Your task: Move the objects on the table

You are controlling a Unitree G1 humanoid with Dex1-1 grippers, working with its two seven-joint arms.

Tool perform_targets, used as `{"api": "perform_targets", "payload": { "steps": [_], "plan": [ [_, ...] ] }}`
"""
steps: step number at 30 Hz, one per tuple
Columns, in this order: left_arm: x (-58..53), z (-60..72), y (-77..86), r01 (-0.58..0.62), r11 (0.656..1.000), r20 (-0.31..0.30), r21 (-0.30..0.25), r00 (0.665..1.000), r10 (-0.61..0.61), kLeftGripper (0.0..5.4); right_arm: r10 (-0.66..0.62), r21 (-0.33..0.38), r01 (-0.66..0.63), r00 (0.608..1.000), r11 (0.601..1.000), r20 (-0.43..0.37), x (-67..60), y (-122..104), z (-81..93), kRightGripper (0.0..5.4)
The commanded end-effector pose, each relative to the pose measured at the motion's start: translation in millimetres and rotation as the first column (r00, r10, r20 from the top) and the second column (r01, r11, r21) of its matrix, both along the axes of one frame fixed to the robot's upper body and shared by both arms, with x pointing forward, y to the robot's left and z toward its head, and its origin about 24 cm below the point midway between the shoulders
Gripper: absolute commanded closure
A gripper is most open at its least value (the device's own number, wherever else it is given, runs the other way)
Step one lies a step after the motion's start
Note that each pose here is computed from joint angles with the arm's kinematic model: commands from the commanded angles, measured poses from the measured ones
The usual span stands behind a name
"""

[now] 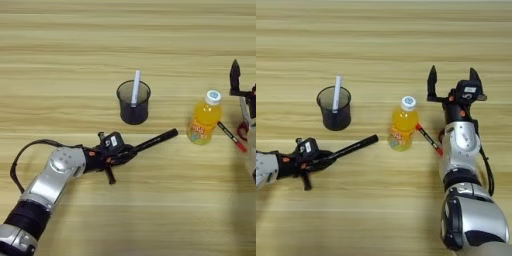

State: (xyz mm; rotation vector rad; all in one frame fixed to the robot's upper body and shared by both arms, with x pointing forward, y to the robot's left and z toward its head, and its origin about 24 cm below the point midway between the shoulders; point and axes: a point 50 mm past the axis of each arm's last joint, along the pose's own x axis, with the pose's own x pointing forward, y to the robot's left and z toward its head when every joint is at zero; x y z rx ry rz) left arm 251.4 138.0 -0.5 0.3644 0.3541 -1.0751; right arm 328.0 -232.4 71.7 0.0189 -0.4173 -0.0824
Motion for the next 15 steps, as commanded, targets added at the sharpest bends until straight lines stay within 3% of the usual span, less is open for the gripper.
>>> {"api": "perform_targets", "payload": {
  "steps": [1, 3, 6, 15],
  "plan": [
    [9.2, 21.9, 11.6, -0.014, 1.000, 0.090, 0.023, 0.996, 0.012, 4.72, 0.004, -0.001, -0.003, 1.000, 1.000, 0.014, 1.3, 2.5, 2.9, 0.00],
    [12.9, 39.3, 15.0, -0.010, 1.000, 0.150, 0.006, 0.989, 0.009, 4.73, 0.004, 0.000, -0.004, 1.000, 1.000, 0.013, 1.4, 2.6, 2.9, 0.00],
    [16.1, 53.6, 19.2, -0.024, 1.000, 0.192, -0.010, 0.981, 0.025, 4.73, 0.004, 0.000, -0.004, 1.000, 1.000, 0.013, 1.6, 3.1, 3.0, 0.00],
    [24.3, 78.5, 33.1, -0.058, 0.998, 0.254, -0.023, 0.965, 0.062, 4.73, 0.004, 0.000, -0.004, 1.000, 1.000, 0.013, 1.7, 3.4, 2.8, 0.00]
  ]
}}
